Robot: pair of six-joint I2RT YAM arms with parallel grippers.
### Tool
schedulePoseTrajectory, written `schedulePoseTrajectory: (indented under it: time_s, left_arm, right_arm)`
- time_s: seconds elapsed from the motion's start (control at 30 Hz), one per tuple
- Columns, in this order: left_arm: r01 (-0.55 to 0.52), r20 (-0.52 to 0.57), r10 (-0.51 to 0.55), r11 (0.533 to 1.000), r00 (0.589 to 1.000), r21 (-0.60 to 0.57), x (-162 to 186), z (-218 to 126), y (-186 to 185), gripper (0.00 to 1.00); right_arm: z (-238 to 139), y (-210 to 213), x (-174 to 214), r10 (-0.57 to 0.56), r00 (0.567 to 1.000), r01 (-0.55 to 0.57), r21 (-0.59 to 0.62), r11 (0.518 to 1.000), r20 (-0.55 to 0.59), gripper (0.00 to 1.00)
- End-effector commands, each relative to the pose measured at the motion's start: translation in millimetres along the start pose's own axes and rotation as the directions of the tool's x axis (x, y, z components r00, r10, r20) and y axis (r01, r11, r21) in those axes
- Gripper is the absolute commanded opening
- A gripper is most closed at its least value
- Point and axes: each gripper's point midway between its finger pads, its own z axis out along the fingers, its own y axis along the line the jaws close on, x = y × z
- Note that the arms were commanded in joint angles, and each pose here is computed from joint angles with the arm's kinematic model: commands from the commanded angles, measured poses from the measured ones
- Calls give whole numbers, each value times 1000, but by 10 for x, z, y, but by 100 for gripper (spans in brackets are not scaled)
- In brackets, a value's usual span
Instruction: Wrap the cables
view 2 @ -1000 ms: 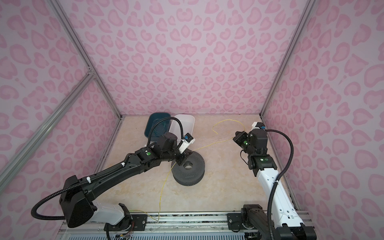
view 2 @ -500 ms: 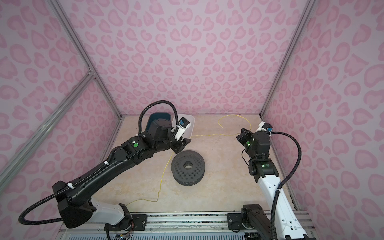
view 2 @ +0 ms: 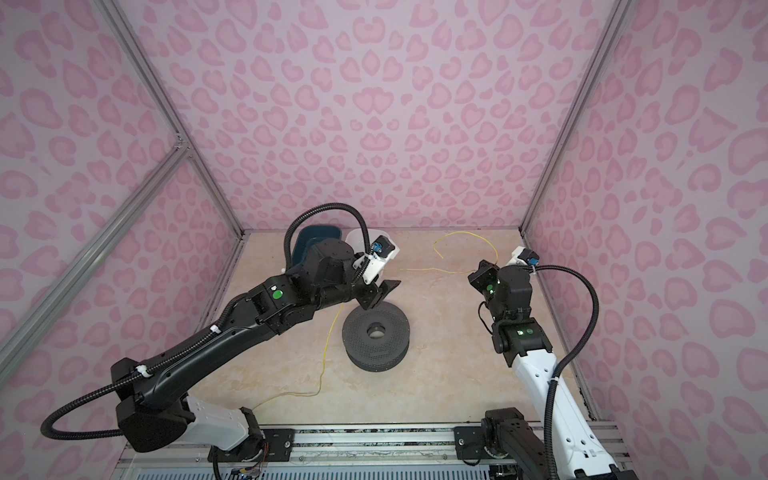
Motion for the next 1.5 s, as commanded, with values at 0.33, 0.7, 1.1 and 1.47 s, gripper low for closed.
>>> schedulePoseTrajectory:
  time_s: [0.33,0.7,1.1,1.47]
  left_arm:
    - [-259,41,259,966,965,-11,-110,977,-388,58]
    - [-282,69,294,948,953,-144,32,1216,-168,51]
    - [-291,40,299,946,953,-146,348,1123,-125,4]
    - [-396,-79,388,899,918,-189,610,1056,16,4]
  right_arm:
    - [-145,284,251,8,998,-14,-100,995,-62,0]
    - [-257,330,371,11,995,-25,-136,990,-101,0]
    - [-276,351,402,35,992,-53,-152,987,-118,0]
    - [-365,437,326,-136,980,113,-156,981,-142,40]
